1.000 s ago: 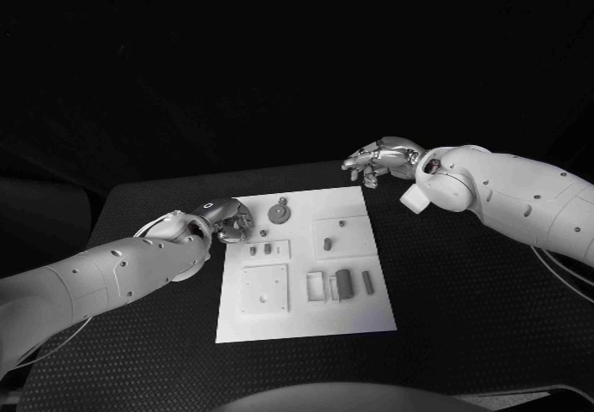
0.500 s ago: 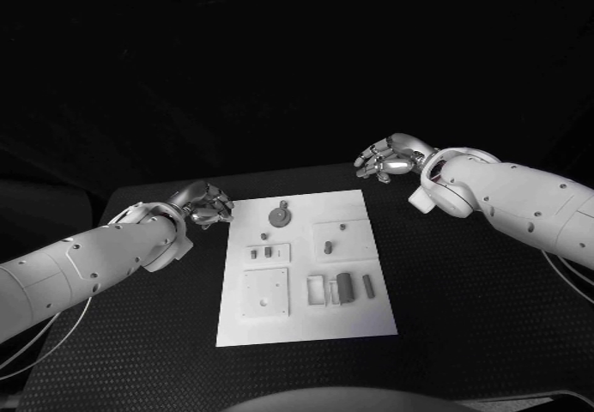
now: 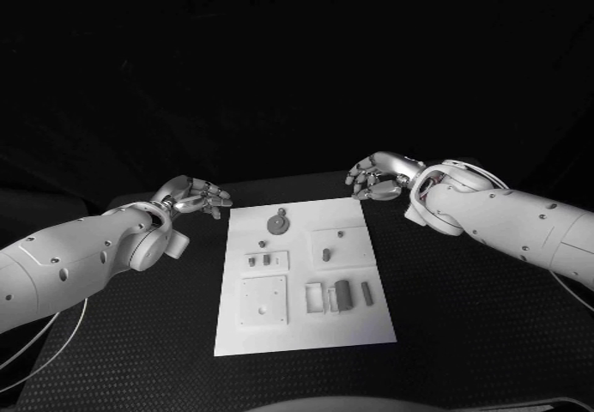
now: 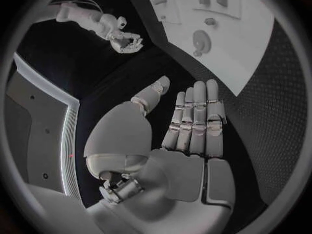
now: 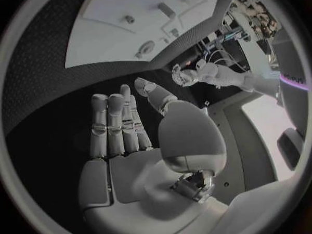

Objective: Assemble the parts on the task board

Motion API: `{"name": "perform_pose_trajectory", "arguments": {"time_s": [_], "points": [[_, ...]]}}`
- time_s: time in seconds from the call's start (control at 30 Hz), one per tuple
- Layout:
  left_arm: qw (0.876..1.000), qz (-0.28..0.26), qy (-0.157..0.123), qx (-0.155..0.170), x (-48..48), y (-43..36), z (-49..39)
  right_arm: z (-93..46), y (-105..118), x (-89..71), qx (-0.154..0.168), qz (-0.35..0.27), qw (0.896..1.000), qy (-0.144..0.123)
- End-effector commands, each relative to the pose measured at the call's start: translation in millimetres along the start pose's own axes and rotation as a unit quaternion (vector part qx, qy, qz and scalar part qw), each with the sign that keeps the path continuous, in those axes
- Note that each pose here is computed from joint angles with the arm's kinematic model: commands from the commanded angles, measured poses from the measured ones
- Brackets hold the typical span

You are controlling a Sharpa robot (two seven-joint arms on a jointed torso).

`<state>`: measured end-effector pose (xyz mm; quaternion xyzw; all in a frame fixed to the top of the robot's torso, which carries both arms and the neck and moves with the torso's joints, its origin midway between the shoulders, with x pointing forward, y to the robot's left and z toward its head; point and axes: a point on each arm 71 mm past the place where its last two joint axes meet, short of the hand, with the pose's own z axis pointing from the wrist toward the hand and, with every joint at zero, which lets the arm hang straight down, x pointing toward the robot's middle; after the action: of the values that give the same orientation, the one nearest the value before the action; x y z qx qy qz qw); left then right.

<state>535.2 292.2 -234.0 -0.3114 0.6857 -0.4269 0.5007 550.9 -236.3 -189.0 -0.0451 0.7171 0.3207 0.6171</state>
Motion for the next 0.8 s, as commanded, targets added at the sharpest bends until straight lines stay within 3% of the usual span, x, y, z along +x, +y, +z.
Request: {"name": "perform_pose_trajectory", "arguments": {"time_s": [0.03,0.37,0.8], "points": [[0.996,-0.083,0.03,0.021,7.4,-6.4,-0.2,-0.8,7,9.2,-0.014,-0.13,0.991,0.023],[0.991,-0.121,0.052,0.035,20.5,-14.1,1.1,-1.9,18,39.5,-0.017,-0.219,0.972,0.081],[0.99,-0.125,0.057,0.039,26.4,-18.0,1.2,3.1,24,63.7,-0.017,-0.229,0.967,0.115]]}}
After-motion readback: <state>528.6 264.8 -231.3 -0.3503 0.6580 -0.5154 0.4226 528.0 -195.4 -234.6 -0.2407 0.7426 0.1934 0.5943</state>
